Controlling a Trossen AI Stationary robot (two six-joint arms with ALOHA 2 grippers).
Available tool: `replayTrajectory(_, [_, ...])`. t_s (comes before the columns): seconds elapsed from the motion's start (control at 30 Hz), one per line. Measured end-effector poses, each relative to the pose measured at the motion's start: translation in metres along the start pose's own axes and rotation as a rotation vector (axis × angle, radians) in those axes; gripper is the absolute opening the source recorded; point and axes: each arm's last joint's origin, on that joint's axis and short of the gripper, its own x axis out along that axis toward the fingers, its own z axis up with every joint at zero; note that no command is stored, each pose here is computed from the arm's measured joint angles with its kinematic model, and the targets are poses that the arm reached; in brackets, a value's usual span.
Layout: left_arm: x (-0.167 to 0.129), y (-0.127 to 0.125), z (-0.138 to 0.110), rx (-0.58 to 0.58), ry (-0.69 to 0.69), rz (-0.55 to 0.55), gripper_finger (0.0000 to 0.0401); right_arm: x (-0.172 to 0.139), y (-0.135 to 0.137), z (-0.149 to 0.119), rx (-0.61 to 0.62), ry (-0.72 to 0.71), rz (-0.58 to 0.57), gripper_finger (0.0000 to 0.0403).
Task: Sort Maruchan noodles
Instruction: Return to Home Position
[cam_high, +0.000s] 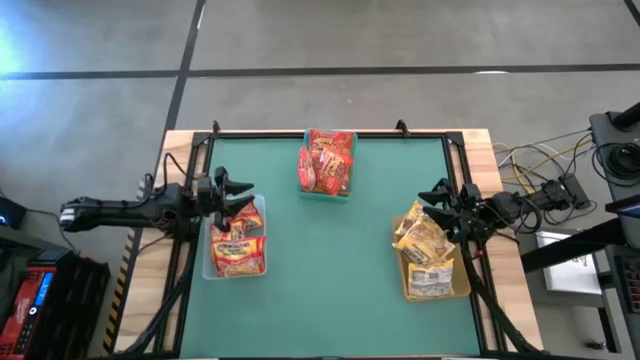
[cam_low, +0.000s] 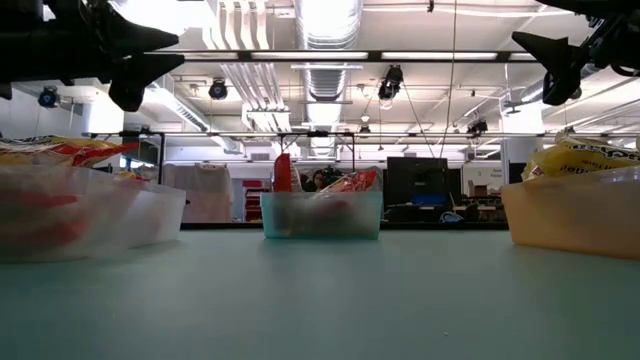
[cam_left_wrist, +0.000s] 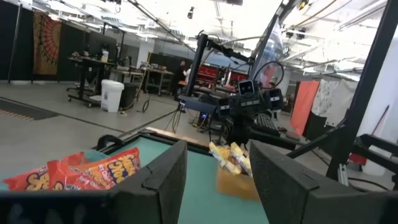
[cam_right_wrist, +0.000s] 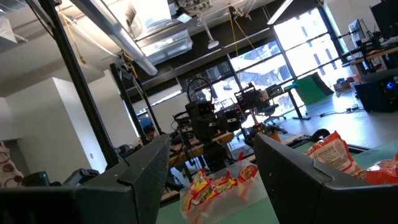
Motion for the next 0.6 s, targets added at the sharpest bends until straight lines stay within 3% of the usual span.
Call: replayTrajectory(0.6, [0.008, 0.001, -0.011, 0.017, 0.093, 0.018, 0.0158, 0.000, 0.000, 0.000, 0.000, 0.000, 0.000, 0.0224])
